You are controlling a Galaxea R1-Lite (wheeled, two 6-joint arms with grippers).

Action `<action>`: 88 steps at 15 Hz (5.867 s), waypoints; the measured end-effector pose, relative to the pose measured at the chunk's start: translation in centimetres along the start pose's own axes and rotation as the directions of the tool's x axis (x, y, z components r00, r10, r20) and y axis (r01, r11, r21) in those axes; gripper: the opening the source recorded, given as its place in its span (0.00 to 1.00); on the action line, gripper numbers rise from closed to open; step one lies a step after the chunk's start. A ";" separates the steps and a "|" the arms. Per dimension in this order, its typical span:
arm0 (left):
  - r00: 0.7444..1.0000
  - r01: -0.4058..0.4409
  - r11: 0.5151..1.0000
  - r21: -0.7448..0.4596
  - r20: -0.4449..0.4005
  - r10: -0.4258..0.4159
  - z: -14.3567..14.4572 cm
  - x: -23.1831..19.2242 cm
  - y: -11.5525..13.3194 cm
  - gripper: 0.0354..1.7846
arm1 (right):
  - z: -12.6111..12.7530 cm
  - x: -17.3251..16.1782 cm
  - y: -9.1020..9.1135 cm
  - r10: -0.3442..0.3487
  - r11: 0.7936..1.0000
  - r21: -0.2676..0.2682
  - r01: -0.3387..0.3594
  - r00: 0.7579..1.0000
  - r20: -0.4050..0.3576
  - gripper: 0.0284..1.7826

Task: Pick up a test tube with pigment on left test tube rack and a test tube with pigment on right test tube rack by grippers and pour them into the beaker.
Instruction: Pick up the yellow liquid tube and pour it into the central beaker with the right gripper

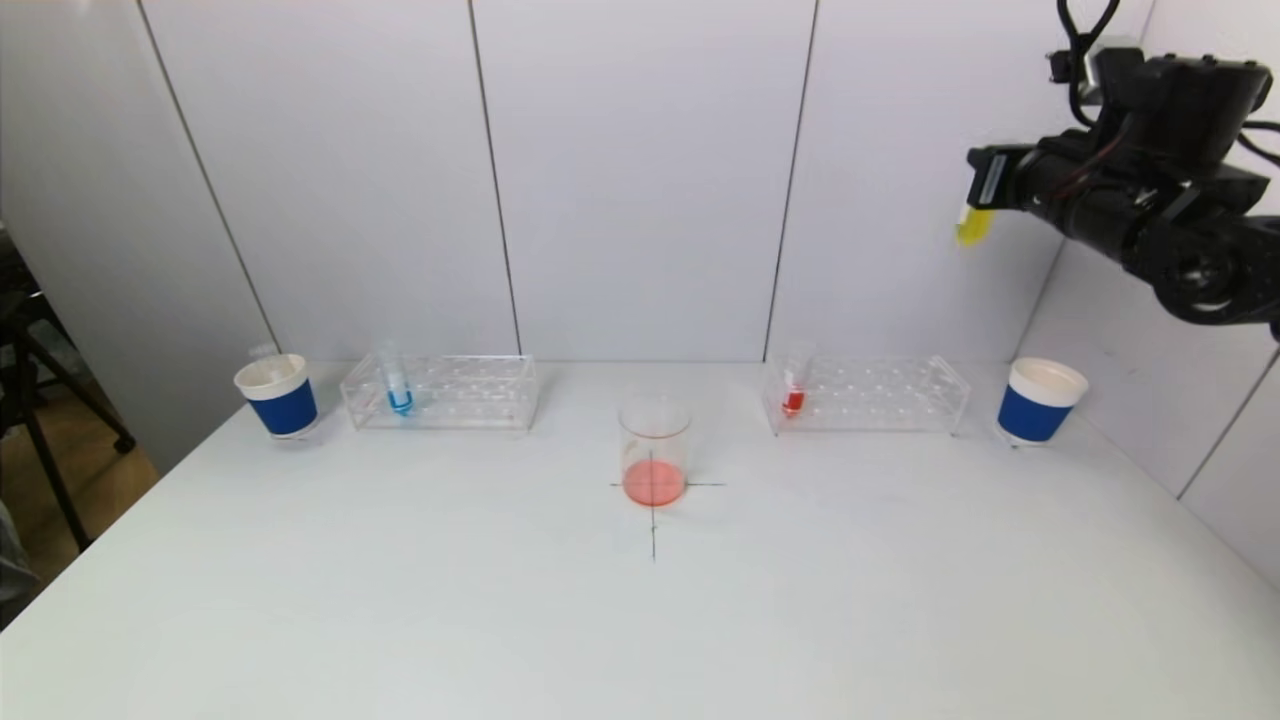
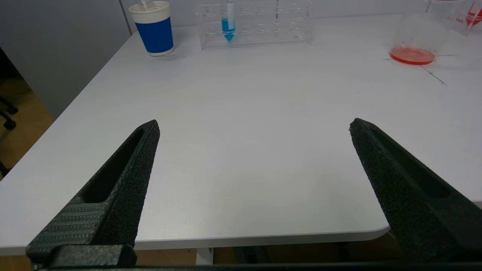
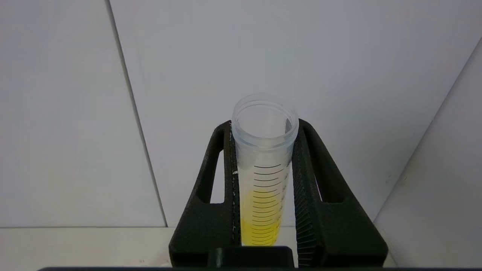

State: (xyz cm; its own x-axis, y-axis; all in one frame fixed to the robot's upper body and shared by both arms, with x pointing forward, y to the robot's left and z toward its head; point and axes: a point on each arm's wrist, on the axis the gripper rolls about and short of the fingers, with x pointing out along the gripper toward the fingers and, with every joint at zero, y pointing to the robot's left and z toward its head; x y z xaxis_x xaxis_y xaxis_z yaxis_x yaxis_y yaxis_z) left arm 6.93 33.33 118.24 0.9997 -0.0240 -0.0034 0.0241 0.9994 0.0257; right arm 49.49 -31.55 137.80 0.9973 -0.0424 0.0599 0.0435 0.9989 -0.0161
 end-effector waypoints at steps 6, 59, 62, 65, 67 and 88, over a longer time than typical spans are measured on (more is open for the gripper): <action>1.000 0.000 1.000 0.000 0.000 0.000 0.0 0.0 0.0 0.99 | 7.2 -0.3 2.2 0.093 0.994 -0.055 -0.096 0.994 -0.061 0.25; 1.000 0.000 1.000 0.000 0.000 0.000 0.0 0.0 0.0 0.99 | -16.7 4.5 17.7 0.961 0.128 -0.903 -0.411 0.277 0.010 0.25; 1.000 0.000 1.000 0.000 0.000 0.000 0.0 0.0 0.0 0.99 | -17.2 4.1 17.4 0.960 0.119 -0.922 -0.369 0.278 0.013 0.25; 1.000 0.000 1.000 0.000 0.000 0.000 0.0 0.0 0.0 0.99 | -17.4 4.1 17.2 0.959 0.101 -0.943 -0.316 0.282 0.008 0.25; 1.000 0.000 1.000 0.001 0.000 0.000 0.0 0.0 0.0 0.99 | -17.4 4.1 17.1 0.958 0.092 -0.953 -0.288 0.285 0.007 0.25; 1.000 0.000 1.000 0.000 0.000 0.000 0.0 0.0 0.0 0.99 | -16.7 3.4 16.7 0.950 0.032 -0.996 -0.080 0.312 0.006 0.25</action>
State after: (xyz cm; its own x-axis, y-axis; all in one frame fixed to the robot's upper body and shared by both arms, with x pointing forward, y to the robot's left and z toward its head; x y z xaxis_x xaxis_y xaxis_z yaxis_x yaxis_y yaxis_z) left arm 6.93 33.33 118.24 0.9997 -0.0238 -0.0034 0.0239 0.9994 0.0259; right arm 54.60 -15.30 121.05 0.3518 0.9360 0.0093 -0.0196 0.0173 -0.9997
